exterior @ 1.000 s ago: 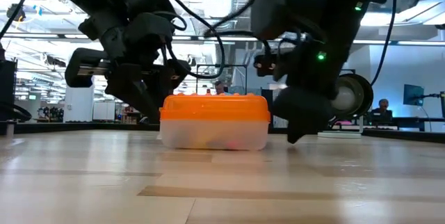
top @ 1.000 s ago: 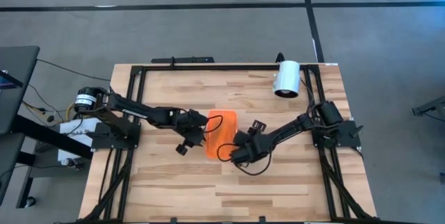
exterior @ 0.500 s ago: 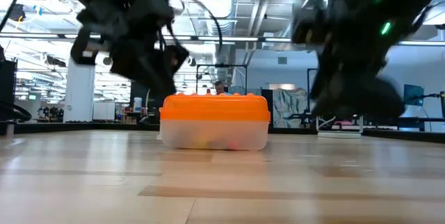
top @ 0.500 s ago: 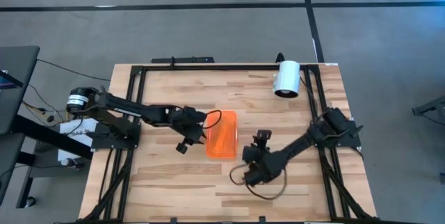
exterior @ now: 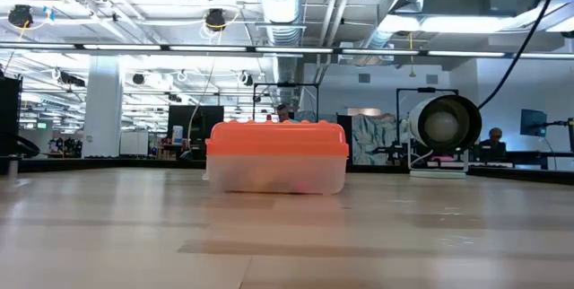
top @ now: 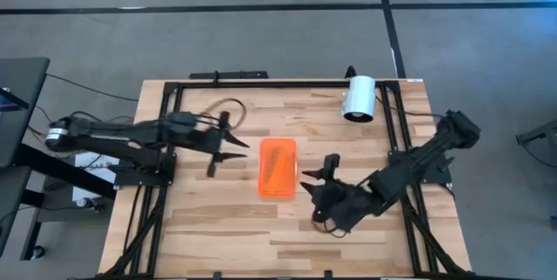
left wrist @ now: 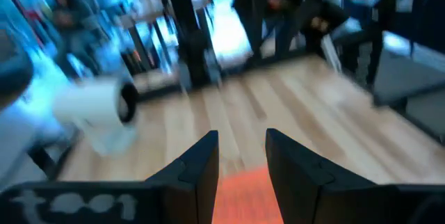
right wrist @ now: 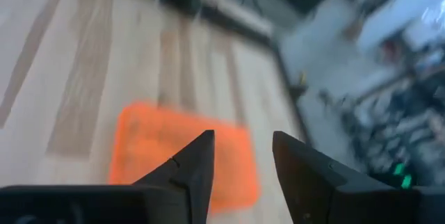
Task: Pick & place school supplies into a supply box
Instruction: Return to Home Position
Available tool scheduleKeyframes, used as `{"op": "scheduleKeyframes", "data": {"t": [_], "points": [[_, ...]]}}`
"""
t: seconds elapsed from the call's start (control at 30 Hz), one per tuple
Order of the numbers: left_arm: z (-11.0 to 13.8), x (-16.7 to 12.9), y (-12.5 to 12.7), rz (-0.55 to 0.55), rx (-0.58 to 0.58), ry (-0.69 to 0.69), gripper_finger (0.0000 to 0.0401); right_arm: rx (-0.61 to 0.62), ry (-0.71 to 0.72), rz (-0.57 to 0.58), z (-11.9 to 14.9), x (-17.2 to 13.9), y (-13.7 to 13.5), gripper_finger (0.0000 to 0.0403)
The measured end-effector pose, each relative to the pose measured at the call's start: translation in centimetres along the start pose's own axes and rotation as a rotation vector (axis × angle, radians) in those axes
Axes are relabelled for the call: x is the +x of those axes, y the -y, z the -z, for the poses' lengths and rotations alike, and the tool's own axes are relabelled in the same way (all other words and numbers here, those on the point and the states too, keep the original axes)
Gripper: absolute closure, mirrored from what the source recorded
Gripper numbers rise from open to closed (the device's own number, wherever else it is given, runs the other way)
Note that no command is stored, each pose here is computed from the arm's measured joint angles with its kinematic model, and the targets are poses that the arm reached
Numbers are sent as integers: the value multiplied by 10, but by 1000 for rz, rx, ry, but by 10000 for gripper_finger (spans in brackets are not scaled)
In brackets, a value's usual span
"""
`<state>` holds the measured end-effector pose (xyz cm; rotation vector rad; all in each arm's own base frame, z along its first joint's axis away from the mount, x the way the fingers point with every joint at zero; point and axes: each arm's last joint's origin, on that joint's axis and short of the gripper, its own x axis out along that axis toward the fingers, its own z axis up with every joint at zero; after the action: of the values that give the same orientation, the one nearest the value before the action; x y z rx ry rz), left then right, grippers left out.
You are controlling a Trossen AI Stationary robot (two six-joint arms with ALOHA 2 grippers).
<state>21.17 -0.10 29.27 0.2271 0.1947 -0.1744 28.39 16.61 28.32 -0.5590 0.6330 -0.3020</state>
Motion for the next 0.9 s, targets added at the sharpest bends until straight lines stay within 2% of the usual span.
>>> {"op": "scheduleKeyframes", "data": {"t": [0.13,0.23,0.37,0.47,0.53,0.73,0.9], "points": [[-21,-33,0,-42,36,150,292,-96,129,22,-17,-15,21,269],[-29,-57,0,-91,54,218,292,-103,203,50,-26,-21,37,271],[-27,-87,1,-126,54,219,292,-69,268,-57,-27,-30,67,269],[-17,-101,5,-116,43,215,292,-44,321,-208,-19,-33,86,269],[-6,-106,9,-111,34,227,292,-23,354,-267,-8,-32,95,269],[36,-106,17,-154,-21,268,292,95,478,-227,34,-23,112,269],[59,-105,21,-171,-71,280,292,168,593,-264,68,-15,112,269]]}}
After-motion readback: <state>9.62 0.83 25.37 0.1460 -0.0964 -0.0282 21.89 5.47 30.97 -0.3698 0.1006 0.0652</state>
